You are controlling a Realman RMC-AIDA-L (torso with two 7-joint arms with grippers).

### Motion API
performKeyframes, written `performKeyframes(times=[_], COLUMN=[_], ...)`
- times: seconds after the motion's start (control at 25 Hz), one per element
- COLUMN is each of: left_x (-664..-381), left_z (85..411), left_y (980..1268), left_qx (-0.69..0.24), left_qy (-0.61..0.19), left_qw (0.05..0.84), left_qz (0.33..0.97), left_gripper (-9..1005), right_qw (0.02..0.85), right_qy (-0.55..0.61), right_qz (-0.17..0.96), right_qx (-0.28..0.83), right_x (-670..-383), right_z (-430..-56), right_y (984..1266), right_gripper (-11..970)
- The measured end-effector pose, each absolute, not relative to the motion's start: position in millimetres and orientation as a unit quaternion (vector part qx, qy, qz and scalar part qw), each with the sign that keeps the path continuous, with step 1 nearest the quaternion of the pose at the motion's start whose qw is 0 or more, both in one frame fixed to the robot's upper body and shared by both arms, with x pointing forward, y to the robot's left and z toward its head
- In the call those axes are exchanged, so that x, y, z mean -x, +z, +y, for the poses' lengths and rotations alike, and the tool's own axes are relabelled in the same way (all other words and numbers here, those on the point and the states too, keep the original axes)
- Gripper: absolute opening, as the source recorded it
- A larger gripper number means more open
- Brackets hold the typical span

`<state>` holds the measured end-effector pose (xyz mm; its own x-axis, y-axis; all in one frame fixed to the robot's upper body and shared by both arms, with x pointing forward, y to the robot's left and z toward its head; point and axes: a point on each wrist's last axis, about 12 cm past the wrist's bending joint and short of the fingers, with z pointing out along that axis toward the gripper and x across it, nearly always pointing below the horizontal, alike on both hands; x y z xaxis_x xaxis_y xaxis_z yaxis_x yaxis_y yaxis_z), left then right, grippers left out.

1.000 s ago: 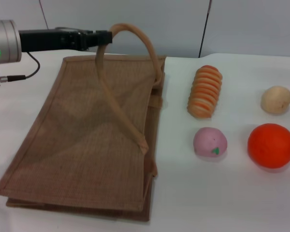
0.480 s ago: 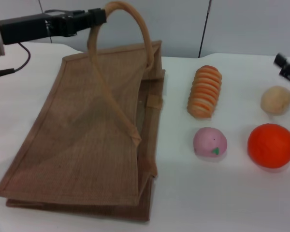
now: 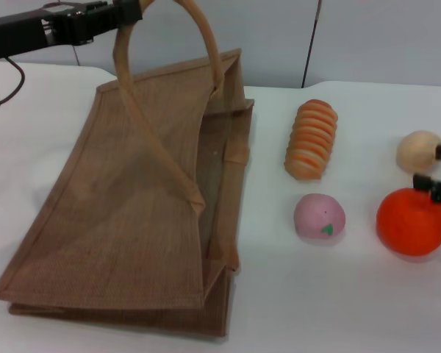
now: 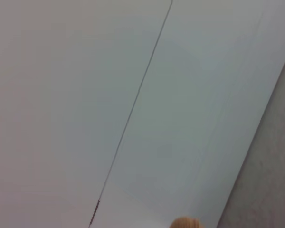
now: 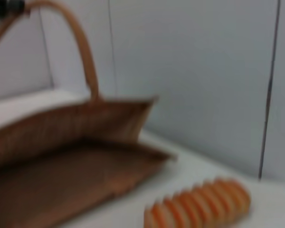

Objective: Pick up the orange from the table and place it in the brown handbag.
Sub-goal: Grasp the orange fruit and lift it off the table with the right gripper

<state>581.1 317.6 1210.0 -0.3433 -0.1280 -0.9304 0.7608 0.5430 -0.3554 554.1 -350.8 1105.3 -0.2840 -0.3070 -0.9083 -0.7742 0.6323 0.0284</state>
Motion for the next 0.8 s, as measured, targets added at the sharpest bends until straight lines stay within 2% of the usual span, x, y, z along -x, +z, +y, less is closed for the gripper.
performKeyframes(times=[0.48,0.8], left_x=[-579.5,-579.7], left_z=[317.8,317.0], left_y=[1211.6,1211.8], left_qx=[-0.228,-0.228], left_qy=[-0.424,-0.425], left_qw=[0.525,0.524], left_qz=[0.702,0.702], left_gripper=[128,129], right_qw=[0.384,0.364], right_qy=[0.234,0.24], right_qz=[0.812,0.817], right_qx=[0.372,0.378], right_x=[-559.8,-565.1], right_z=[-346.0,-338.1], right_y=[1101.3,1101.2], right_gripper=[780,802])
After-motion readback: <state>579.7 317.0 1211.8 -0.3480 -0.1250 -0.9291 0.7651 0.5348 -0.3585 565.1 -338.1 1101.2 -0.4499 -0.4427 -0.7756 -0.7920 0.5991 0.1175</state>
